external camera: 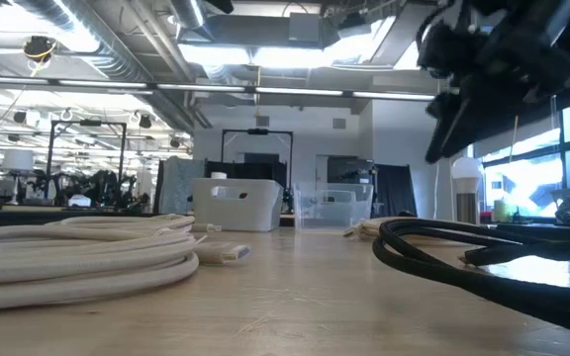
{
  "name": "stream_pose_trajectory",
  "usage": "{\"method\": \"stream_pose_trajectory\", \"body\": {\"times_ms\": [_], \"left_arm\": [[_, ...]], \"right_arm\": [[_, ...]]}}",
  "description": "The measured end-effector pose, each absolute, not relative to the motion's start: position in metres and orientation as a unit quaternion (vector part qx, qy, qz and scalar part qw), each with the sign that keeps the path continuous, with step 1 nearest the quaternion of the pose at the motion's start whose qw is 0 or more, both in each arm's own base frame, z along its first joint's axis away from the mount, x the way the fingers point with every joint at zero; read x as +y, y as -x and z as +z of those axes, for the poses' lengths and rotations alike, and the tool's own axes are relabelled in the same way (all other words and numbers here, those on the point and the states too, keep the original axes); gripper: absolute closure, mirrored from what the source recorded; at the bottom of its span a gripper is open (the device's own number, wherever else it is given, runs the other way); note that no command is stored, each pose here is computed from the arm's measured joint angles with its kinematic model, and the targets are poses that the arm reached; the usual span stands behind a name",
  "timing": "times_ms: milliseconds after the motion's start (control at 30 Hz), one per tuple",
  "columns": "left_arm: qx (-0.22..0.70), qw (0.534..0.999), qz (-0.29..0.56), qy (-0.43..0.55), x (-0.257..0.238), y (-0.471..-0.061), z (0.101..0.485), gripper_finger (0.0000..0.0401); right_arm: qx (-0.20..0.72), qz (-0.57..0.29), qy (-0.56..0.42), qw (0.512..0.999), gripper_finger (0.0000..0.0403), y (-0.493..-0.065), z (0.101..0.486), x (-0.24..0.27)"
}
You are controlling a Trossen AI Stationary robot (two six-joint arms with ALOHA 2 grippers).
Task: Pick and place USB-C Cables
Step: Put the top right gray USB cable into the transparent bin
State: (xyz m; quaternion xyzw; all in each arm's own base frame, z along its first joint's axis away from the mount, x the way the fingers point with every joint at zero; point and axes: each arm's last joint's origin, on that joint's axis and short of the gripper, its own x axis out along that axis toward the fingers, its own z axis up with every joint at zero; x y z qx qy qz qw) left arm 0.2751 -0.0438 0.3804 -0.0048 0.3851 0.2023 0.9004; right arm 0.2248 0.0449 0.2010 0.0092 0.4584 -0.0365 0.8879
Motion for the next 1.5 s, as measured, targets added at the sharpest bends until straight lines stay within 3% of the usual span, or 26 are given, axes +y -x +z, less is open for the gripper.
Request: {"method": "stream_pose_trajectory", "body": {"times_ms": [367, 633, 867, 967, 1133, 1300, 1500], "left_arm": [[0.386, 0.900, 0.203, 0.004, -0.044, -0.277, 0.379, 0.0193], [0.383, 0.901, 0.204, 0.006, -0.044, -0.278, 0.379, 0.0192], [0.381, 0.902, 0.202, 0.007, -0.044, -0.278, 0.380, 0.0196], [0.380, 0.902, 0.202, 0.007, -0.044, -0.278, 0.380, 0.0196], [0.381, 0.902, 0.202, 0.007, -0.044, -0.278, 0.380, 0.0194], [0.381, 0.902, 0.202, 0.007, -0.044, -0.278, 0.380, 0.0198], [0.381, 0.902, 0.202, 0.007, -0.044, -0.278, 0.380, 0.0195]], "right_arm": [[0.506, -0.019, -0.052, 0.861, 0.0185, -0.235, 0.157, 0.024], [0.551, -0.014, -0.024, 0.834, 0.0185, -0.244, 0.125, 0.021], [0.543, -0.012, -0.001, 0.840, 0.0189, -0.251, 0.119, 0.021], [0.541, -0.014, -0.002, 0.841, 0.0225, -0.251, 0.120, 0.020], [0.539, -0.033, -0.007, 0.842, 0.0364, -0.251, 0.121, 0.019], [0.531, -0.135, 0.026, 0.836, 0.0364, -0.245, 0.129, 0.018], [0.424, -0.186, 0.086, 0.882, 0.0364, -0.256, 0.202, 0.033]]}}
